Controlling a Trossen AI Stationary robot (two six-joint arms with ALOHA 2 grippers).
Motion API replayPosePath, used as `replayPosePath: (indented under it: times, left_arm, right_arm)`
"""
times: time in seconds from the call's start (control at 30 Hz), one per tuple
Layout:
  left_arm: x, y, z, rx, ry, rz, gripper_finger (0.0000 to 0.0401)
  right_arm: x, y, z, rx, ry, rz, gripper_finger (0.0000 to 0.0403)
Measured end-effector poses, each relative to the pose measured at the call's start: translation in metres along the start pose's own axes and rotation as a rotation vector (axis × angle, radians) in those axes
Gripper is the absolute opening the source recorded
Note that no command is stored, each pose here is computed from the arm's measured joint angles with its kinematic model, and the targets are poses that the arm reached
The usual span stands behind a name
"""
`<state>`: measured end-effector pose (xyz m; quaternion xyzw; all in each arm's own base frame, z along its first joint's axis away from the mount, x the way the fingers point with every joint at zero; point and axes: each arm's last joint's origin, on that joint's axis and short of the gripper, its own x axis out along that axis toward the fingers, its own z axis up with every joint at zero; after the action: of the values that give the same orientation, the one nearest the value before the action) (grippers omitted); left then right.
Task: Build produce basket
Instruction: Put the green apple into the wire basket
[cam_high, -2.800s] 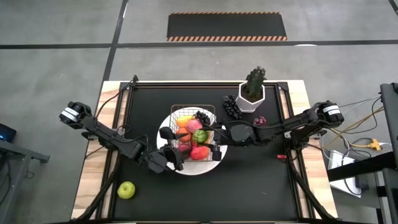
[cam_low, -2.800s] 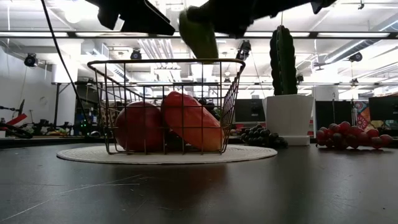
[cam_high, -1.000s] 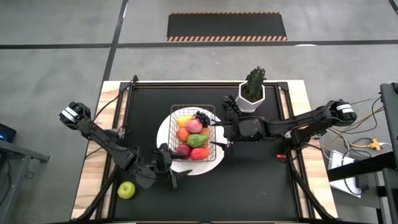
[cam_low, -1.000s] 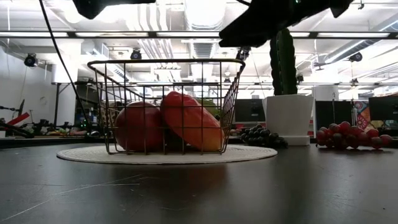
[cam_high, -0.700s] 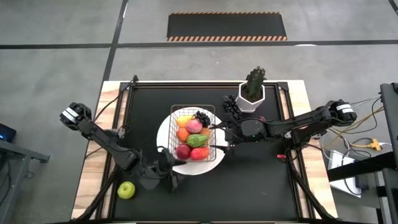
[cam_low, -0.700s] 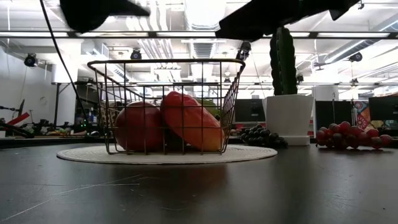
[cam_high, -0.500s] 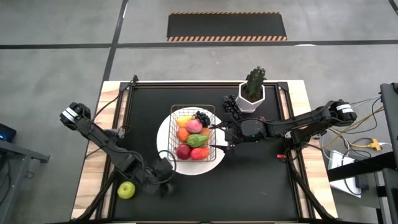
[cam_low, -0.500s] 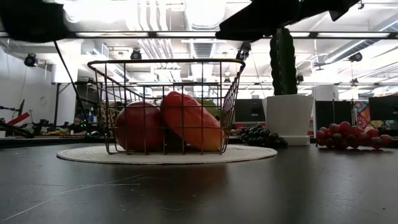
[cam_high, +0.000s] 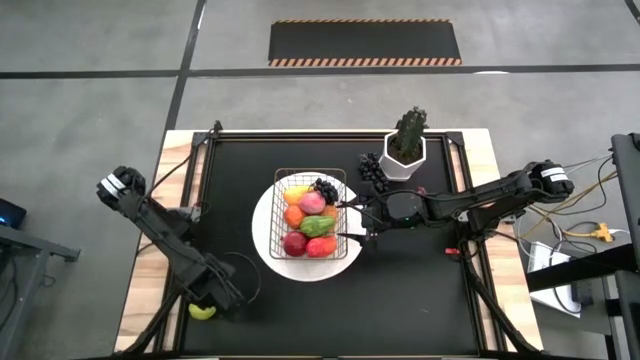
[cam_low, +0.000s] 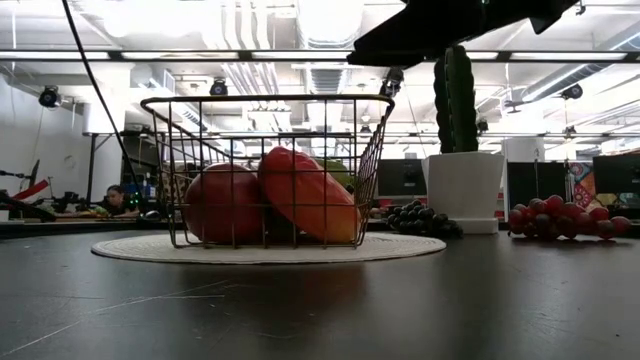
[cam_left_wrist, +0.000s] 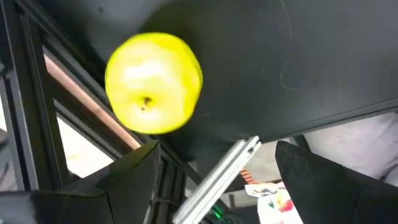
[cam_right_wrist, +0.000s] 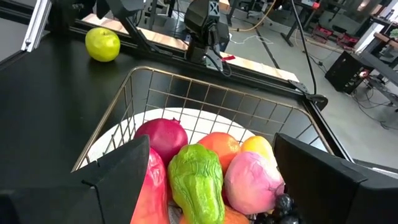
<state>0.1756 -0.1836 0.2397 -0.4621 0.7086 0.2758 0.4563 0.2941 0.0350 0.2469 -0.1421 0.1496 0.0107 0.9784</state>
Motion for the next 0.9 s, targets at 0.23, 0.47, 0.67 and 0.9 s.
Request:
replayPosePath:
  times: [0.23, 0.47, 0.67, 0.9]
  left_arm:
    - [0.012, 0.004, -0.009, 0.084, -0.038, 0.053, 0.0302]
    - [0.025, 0.009, -0.016, 0.098, -0.062, 0.104, 0.0302]
    - [0.029, 0.010, -0.017, 0.100, -0.082, 0.110, 0.0302]
    - [0.030, 0.011, -0.020, 0.091, -0.079, 0.114, 0.0337]
  right_arm:
    - [0.000, 0.000, 0.000, 0.001, 0.003, 0.000, 0.0329]
    - [0.000, 0.000, 0.000, 0.007, 0.002, 0.000, 0.0329]
    - [0.000, 0.000, -0.001, 0.010, 0.002, 0.000, 0.0329]
    - [0.000, 0.000, -0.001, 0.010, 0.003, 0.000, 0.0329]
